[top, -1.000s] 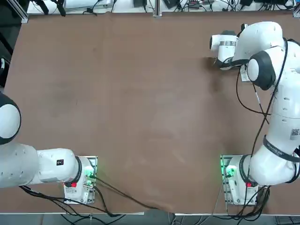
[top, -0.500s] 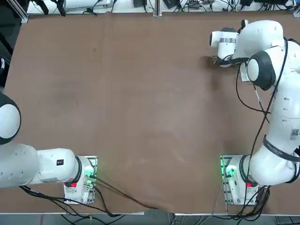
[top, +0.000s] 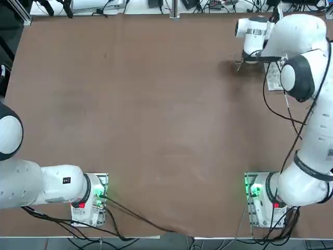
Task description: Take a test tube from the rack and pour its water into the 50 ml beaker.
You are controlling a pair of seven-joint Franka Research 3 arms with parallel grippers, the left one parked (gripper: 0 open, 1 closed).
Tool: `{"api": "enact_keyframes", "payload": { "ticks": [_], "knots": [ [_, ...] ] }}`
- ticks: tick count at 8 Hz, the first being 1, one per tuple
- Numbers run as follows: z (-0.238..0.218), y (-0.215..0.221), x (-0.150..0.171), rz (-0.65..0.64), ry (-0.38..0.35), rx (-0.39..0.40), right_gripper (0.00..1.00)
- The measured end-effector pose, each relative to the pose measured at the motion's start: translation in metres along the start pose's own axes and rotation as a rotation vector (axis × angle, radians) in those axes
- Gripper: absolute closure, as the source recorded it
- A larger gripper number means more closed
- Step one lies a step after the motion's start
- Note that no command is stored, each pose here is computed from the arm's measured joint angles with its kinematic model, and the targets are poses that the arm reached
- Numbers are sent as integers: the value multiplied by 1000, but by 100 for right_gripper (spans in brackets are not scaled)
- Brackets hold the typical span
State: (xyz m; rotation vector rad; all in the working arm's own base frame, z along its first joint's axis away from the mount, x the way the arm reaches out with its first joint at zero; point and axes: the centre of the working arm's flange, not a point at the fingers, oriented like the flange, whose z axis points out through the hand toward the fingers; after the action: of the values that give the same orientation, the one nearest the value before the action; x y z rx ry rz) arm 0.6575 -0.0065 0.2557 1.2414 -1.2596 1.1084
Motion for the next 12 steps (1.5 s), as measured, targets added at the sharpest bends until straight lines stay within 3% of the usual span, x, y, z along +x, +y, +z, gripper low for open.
{"api": "enact_keyframes", "payload": {
  "ticks": [3, 5, 8, 12],
  "knots": [
    [-27, 0, 86, -37, -84, -3, 80],
    [-65, 1, 130, -67, -240, 1, 80],
    [-129, 13, 149, -146, -466, -19, 80],
    [-190, 13, 141, -231, -761, -8, 80]
  ]
}}
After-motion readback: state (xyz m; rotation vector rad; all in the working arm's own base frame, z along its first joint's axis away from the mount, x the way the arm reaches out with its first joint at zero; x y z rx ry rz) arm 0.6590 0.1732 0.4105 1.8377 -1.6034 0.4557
